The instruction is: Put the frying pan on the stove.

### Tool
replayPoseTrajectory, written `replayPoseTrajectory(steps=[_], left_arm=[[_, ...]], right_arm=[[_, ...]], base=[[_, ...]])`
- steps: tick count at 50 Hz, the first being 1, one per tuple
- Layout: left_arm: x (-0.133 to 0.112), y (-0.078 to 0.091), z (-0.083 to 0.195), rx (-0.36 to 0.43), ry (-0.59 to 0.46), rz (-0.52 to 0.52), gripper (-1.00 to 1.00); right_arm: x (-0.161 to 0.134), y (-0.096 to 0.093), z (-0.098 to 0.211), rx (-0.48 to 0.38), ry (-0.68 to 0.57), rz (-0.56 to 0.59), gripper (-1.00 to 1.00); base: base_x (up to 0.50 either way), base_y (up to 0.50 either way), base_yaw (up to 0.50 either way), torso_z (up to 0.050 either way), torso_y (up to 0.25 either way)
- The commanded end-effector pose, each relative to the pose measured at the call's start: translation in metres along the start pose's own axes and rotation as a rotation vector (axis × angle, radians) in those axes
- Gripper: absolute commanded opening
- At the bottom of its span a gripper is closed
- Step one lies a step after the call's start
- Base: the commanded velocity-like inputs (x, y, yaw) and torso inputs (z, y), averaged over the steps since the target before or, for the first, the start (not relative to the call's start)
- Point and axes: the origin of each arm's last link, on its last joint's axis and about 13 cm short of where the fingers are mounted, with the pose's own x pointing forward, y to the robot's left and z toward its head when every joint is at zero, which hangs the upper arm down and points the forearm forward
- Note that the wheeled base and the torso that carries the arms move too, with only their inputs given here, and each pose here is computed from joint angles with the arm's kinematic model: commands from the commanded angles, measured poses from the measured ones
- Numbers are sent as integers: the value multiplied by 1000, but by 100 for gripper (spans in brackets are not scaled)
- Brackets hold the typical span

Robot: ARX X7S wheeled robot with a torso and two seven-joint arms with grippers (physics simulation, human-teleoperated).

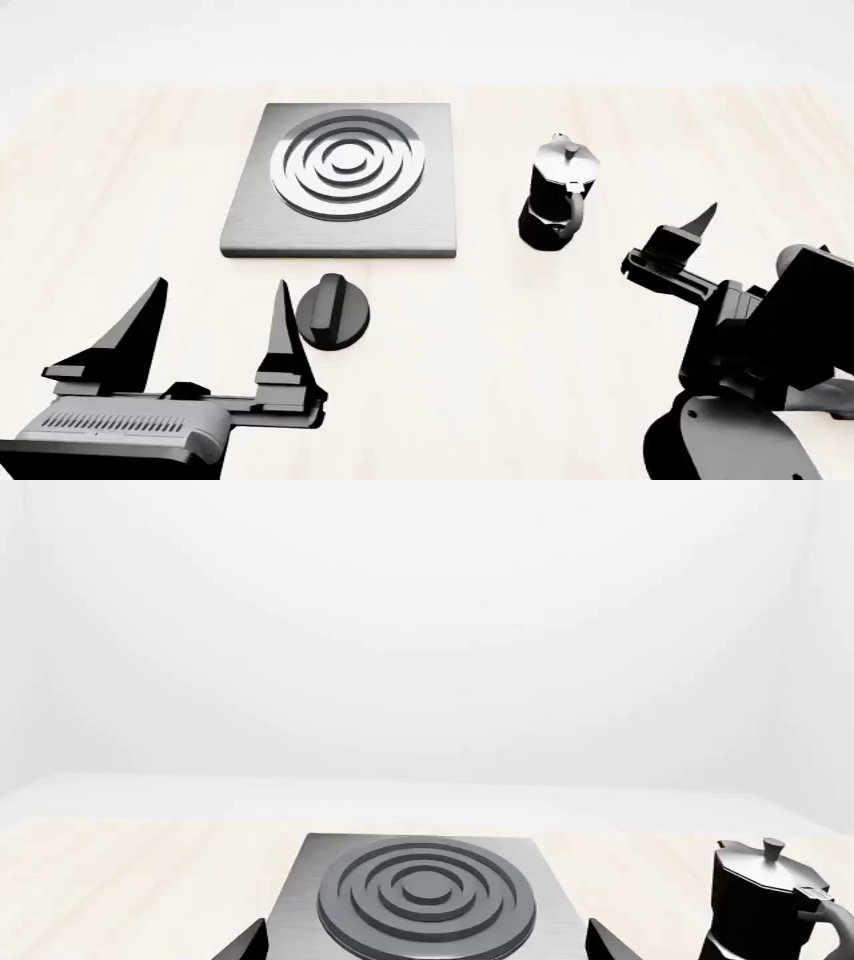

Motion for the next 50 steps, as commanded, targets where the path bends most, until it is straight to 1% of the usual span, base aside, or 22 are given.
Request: replayPoseTrajectory(steps=[1, 4, 6, 9, 11, 13, 14, 18, 19, 22, 23, 24, 25, 27, 28, 35, 37, 41, 42, 50], left_arm=[[0, 0, 1, -10, 1, 2, 100], [0, 0, 1, -9, -1, 2, 100], [0, 1, 2, -10, -3, 4, 100], [0, 1, 1, -10, -3, 3, 100], [0, 0, 1, -7, 0, 0, 100], [0, 1, 1, -6, -1, 0, 100], [0, 1, 2, -7, -2, 0, 100], [-1, 2, 2, -6, -3, 2, 100], [0, 1, 5, -6, -4, 2, 100], [1, 1, 8, -7, -5, 1, 100], [1, 1, 8, -6, -4, 1, 100], [1, 1, 9, -7, -4, 1, 100], [1, 1, 10, -7, -4, 1, 100], [1, 1, 10, -8, -5, 1, 100], [1, 2, 9, -6, -6, 1, 100], [1, 2, 10, -2, -11, 1, 100], [1, 2, 10, 0, -11, 2, 100], [2, 3, 7, 0, -8, 4, 100], [2, 3, 8, 0, -9, 4, 100], [2, 3, 8, 4, -11, 6, 100]], right_arm=[[21, 8, 2, -4, 73, -180, 100], [25, 9, -2, 6, 110, -202, 100], [28, 8, -4, 7, 126, -255, 100], [32, 7, -6, 25, 143, -292, 100], [34, 6, -9, 21, 159, -366, 100], [35, 6, -11, 11, 164, -359, 100], [36, 5, -13, 19, 176, -400, 100], [39, 6, -16, 29, 189, -431, 100], [40, 5, -16, 53, 185, -494, 100], [43, 6, -18, 49, 207, -506, 100], [43, 6, -19, 62, 203, -519, 100], [44, 7, -19, 49, 208, -525, 100], [46, 6, -20, 42, 216, -556, 100], [47, 6, -22, 58, 226, -591, 100], [48, 5, -23, 66, 250, -615, 100], [52, 9, -27, 58, 295, -637, 100], [53, 10, -30, 74, 322, -662, 100], [54, 12, -30, 62, 329, -675, 100], [54, 13, -31, 74, 337, -685, 100], [56, 17, -30, 76, 363, -711, 100]], base=[[0, 0, 0, 0, 0], [0, 0, 0, 0, 0], [0, 0, 0, 0, 0], [0, 0, 0, 0, 0], [0, 0, 0, 0, 0], [0, 0, 0, 0, 0], [0, 0, 0, 0, 0], [0, 0, 0, 0, 0], [0, 0, 0, 0, 0], [0, 0, 0, 0, 0], [0, 0, 0, 0, 0], [0, 0, 0, 0, 0], [0, 0, 0, 0, 0], [0, 0, 0, 0, 0], [0, 0, 0, 0, 0], [0, 0, 0, 0, 0], [0, 0, 0, 0, 0], [0, 0, 0, 0, 0], [0, 0, 0, 0, 0], [0, 0, 0, 0, 0]])
